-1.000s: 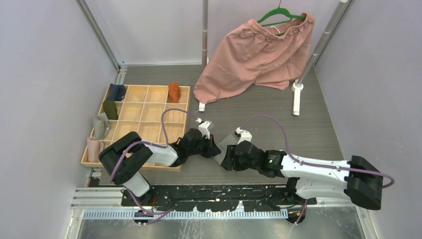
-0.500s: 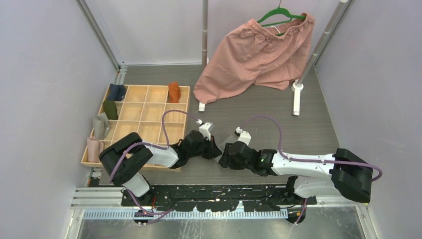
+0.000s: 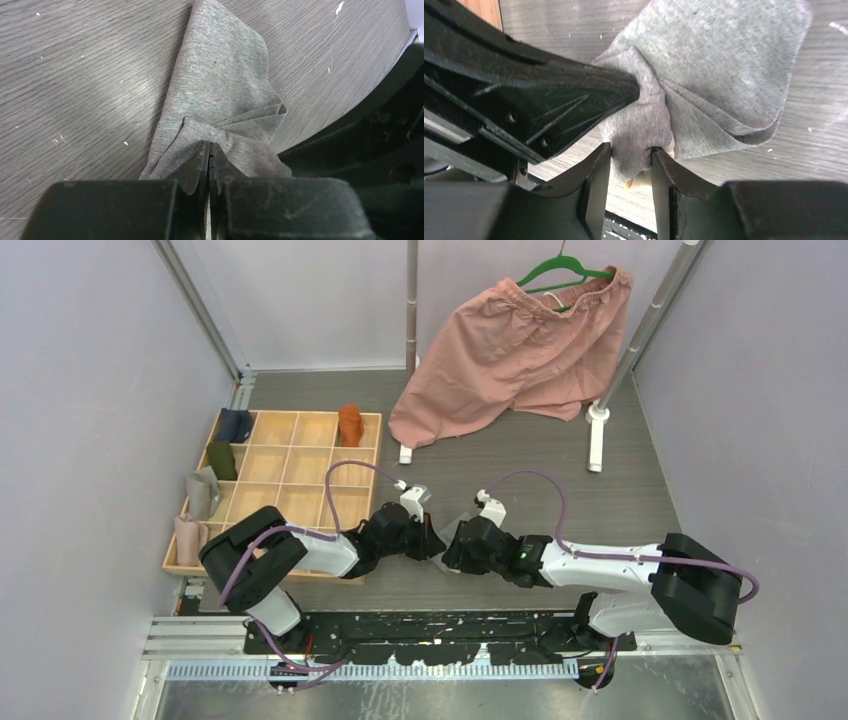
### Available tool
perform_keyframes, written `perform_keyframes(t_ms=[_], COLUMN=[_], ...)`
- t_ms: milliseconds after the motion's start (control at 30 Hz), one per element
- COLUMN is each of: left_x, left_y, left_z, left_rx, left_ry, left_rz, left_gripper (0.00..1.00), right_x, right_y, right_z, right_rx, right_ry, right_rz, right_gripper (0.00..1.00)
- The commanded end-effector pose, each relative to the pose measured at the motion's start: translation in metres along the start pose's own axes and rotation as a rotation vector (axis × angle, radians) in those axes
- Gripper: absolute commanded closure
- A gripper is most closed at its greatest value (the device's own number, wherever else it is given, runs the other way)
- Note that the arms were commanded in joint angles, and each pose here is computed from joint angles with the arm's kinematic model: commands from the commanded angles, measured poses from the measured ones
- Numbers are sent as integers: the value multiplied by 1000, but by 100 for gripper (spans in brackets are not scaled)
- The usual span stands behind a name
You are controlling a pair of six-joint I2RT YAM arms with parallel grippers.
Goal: Roll the underwear
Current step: Roll the underwear to the center of the board.
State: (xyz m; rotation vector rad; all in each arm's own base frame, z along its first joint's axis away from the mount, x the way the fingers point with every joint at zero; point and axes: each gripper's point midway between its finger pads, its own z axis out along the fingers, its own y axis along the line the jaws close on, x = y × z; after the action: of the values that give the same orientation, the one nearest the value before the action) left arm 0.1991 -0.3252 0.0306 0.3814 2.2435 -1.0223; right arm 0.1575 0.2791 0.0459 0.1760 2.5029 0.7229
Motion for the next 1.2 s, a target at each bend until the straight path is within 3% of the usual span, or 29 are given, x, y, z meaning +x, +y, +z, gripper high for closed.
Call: perform_keyframes(t_ms=[0, 333, 567, 767, 1167], left_x=[23, 34, 34, 33, 31], left_y=[9, 6, 2, 1, -2], left_z=[-6, -14, -15, -13, -12], left_rx=[-31, -25, -54, -60, -50], left_ry=[63, 76, 76, 73, 70], left_rz=[-6, -35, -46, -45, -39], left_gripper=[99, 99, 99, 99, 99], right_x=[-33, -45, -20, 2, 17], right_y=[4, -10, -13, 8, 2], right_z=[2, -10, -39, -54, -35], right_rx=[-12, -5, -2, 0, 54], right_ry=[-121, -57, 63, 80, 94], right_rz=[-9, -93, -60, -70, 17], right_gripper=[60, 48, 47, 45, 43])
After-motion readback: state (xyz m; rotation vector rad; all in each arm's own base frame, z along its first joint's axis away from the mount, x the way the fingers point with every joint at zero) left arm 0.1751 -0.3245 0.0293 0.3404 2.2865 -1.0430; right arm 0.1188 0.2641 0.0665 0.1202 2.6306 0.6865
